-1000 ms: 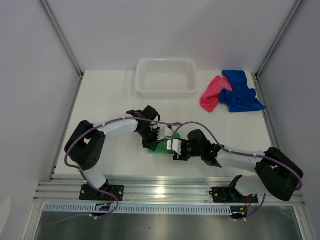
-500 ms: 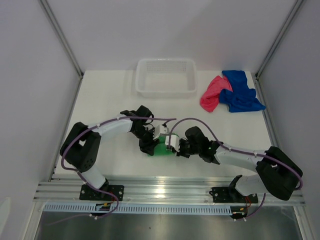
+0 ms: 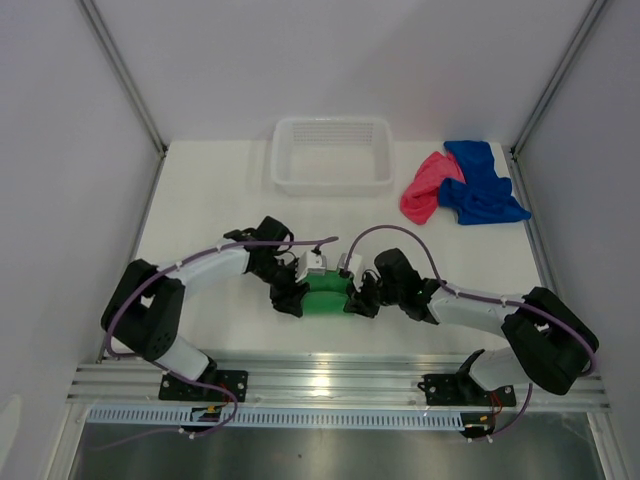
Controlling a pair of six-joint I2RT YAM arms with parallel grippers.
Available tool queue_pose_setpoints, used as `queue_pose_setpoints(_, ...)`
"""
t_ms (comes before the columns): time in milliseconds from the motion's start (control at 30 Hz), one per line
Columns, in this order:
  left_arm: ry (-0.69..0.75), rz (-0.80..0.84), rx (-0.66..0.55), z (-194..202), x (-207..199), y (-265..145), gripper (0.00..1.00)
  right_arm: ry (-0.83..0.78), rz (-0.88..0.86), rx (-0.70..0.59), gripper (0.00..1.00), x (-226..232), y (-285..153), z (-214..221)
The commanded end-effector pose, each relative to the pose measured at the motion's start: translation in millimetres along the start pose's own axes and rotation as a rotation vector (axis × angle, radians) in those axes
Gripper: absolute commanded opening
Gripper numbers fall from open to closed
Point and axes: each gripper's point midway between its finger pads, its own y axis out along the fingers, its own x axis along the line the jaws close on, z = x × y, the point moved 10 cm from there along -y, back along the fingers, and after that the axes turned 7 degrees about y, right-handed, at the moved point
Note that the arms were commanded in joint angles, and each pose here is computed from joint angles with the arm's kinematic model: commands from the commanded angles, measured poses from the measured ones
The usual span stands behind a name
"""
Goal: Roll the towels
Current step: Roll the towel
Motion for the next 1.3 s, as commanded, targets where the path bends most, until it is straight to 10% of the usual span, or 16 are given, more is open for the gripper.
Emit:
queue_pose_setpoints(0,0.012,-0.014,-0.071,-5,-5,-11,0.57,0.147,-0.039,-0.075,0.00,-1,-3,0)
queue_pose_setpoints(600,-0.032,-0.169,-0.073,-3,12,-7,0.67,0.263,-0.119,-0.074,0.00,-10,-8,4)
queue_pose_setpoints(767,-0.068,-0.123,-0.069,-5,11,-7,0.21,0.323,-0.147,-0.042,0.00,-7,-7,14)
queue_pose_setpoints(900,-0.084,-0.045,-0.075,0,-8,-10,0.10,0.392,-0.194,-0.030,0.00,1,-11,17)
queue_pose_setpoints(1267,-0.188,-0.067,-0.105,-10,7,-18,0.28,0.564,-0.172,-0.036,0.00,-23,-16,14)
